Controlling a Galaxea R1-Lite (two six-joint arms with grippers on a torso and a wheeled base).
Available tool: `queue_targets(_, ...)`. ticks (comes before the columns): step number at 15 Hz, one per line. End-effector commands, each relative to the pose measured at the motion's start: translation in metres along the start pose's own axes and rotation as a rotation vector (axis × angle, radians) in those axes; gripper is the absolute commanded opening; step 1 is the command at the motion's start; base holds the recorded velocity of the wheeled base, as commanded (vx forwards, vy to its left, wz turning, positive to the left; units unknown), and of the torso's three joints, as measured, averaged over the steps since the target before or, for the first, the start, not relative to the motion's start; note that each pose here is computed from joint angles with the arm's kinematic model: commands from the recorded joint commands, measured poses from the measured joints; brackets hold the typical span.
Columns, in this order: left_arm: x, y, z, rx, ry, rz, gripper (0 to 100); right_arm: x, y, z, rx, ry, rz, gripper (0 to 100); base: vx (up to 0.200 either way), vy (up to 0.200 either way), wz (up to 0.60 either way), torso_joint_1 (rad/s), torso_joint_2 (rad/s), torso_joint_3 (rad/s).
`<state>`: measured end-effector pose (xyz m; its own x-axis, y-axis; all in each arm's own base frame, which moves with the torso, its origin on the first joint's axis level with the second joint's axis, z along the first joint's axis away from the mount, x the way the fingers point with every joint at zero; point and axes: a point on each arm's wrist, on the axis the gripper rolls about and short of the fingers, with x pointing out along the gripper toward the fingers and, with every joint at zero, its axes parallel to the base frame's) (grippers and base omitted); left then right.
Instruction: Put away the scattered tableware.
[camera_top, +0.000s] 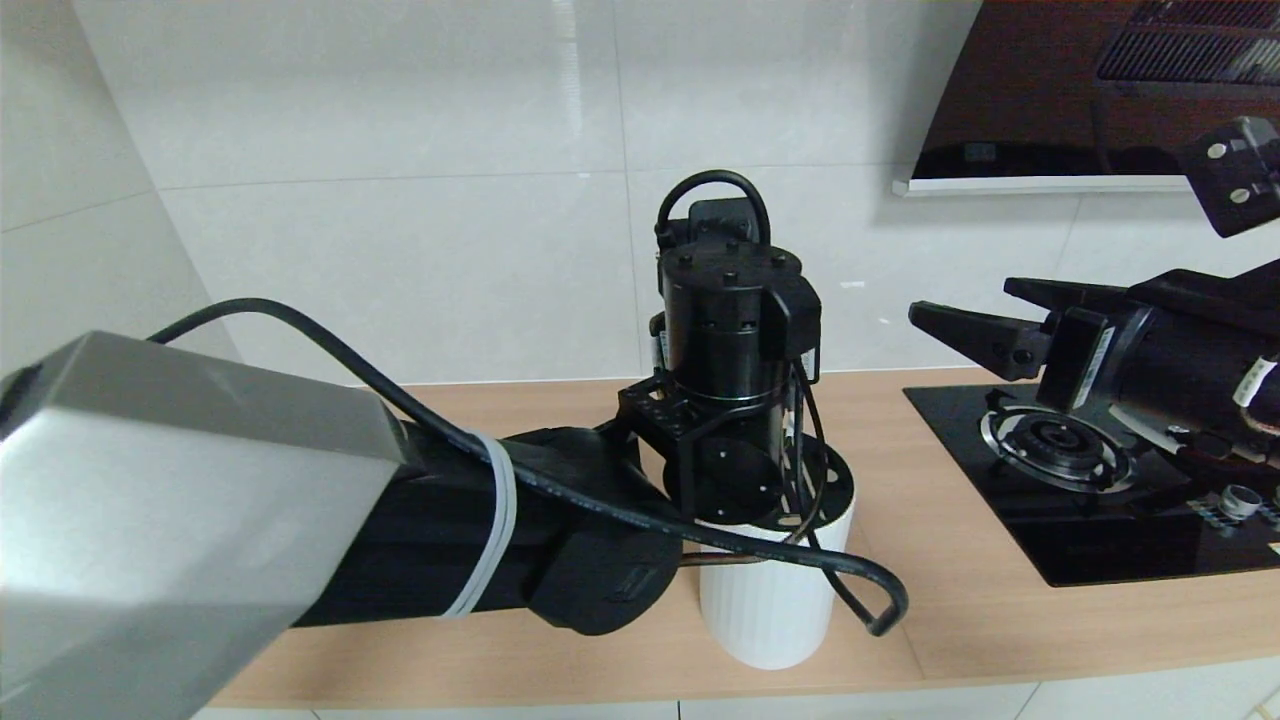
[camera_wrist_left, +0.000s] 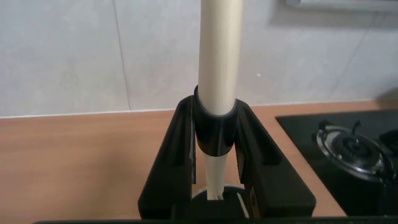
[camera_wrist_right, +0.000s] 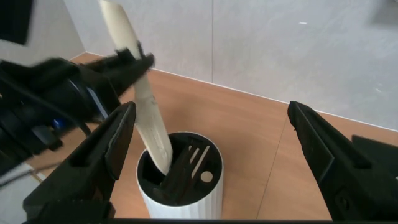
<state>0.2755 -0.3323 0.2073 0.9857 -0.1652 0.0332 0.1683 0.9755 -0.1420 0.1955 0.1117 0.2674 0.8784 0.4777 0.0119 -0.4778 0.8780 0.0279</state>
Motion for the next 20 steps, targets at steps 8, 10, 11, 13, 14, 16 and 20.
queue_targets(8,0.009,-0.006,-0.039,0.041,0.057,0.019,0,0.004,0.000,-0.004,0.000,0.017,0.000,100,0.000,0.000,0.00,0.000,0.00,0.000)
queue_targets(10,0.013,-0.007,-0.057,0.061,0.077,0.024,0,0.004,0.000,-0.004,0.000,0.017,0.000,100,0.000,0.000,0.00,0.000,0.00,0.000)
queue_targets(11,0.014,-0.008,-0.063,0.063,0.086,0.030,0,0.004,0.000,-0.004,0.000,0.017,0.000,100,0.000,0.000,0.00,0.000,0.00,0.000)
queue_targets(13,0.014,-0.010,-0.075,0.075,0.106,0.033,0,0.004,0.000,-0.004,0.000,0.017,0.000,100,0.000,0.000,0.00,0.000,0.00,0.000)
queue_targets(14,0.015,-0.010,-0.081,0.080,0.113,0.034,0,0.004,0.000,-0.004,0.000,0.017,0.000,100,0.000,0.000,0.00,0.000,0.00,0.000)
queue_targets(16,0.015,-0.010,-0.082,0.080,0.116,0.034,0,0.004,0.000,-0.004,0.000,0.018,0.000,100,0.000,0.000,0.00,0.000,0.00,0.000)
queue_targets(20,0.016,-0.010,-0.088,0.079,0.124,0.036,0,0.006,0.000,-0.007,-0.001,0.029,0.000,100,0.000,0.000,0.00,0.000,0.00,0.000)
